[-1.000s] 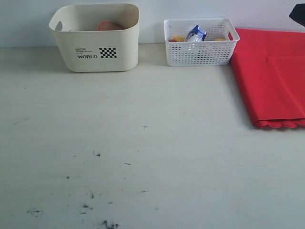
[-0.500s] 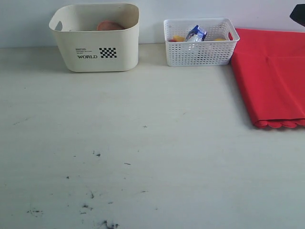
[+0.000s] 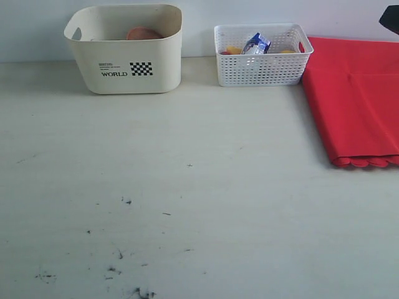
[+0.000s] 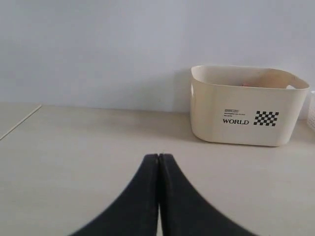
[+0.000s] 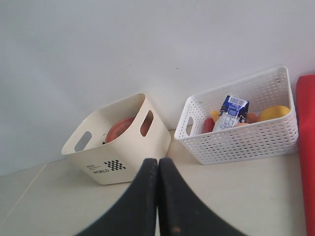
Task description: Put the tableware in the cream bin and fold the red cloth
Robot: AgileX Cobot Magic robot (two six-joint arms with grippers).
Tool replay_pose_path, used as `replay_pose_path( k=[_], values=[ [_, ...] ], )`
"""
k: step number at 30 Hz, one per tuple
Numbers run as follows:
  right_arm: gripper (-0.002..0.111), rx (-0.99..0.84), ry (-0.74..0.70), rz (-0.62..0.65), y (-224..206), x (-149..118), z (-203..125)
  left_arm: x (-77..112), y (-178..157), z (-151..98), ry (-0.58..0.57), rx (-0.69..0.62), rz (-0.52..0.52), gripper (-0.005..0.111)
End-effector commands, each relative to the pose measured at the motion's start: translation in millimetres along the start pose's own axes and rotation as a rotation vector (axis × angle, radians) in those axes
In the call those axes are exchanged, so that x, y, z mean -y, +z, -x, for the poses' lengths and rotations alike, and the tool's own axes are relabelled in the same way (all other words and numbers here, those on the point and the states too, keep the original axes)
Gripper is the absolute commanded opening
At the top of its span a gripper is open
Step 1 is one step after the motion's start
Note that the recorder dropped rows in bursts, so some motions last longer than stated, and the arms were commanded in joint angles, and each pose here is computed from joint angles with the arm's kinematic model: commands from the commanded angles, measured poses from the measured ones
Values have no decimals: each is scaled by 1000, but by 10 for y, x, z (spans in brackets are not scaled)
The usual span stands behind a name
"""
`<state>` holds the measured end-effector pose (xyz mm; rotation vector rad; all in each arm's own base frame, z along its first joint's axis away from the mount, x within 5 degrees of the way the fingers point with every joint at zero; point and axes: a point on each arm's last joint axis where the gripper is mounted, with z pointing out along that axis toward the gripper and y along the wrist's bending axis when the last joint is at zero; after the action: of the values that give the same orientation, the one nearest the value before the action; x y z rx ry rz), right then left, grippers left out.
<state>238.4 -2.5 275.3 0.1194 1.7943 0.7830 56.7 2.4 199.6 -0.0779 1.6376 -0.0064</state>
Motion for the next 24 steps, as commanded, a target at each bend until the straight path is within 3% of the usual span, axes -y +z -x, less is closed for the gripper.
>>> replay_pose_path(
  k=[1,19,21,24],
  values=[
    [0,7,-4,3,-9,-6,-2,0,-5,-3,-8,4,0,1],
    [0,2,-19,3,-11,-9,-7,0,-5,-3,-8,4,0,1],
    [0,-68,-88,-15,-16,12,-80,0,-5,-3,-8,4,0,1],
    [0,-130,-29,-185,-127,129,-240,0,-5,-3,-8,4,0,1]
  ],
)
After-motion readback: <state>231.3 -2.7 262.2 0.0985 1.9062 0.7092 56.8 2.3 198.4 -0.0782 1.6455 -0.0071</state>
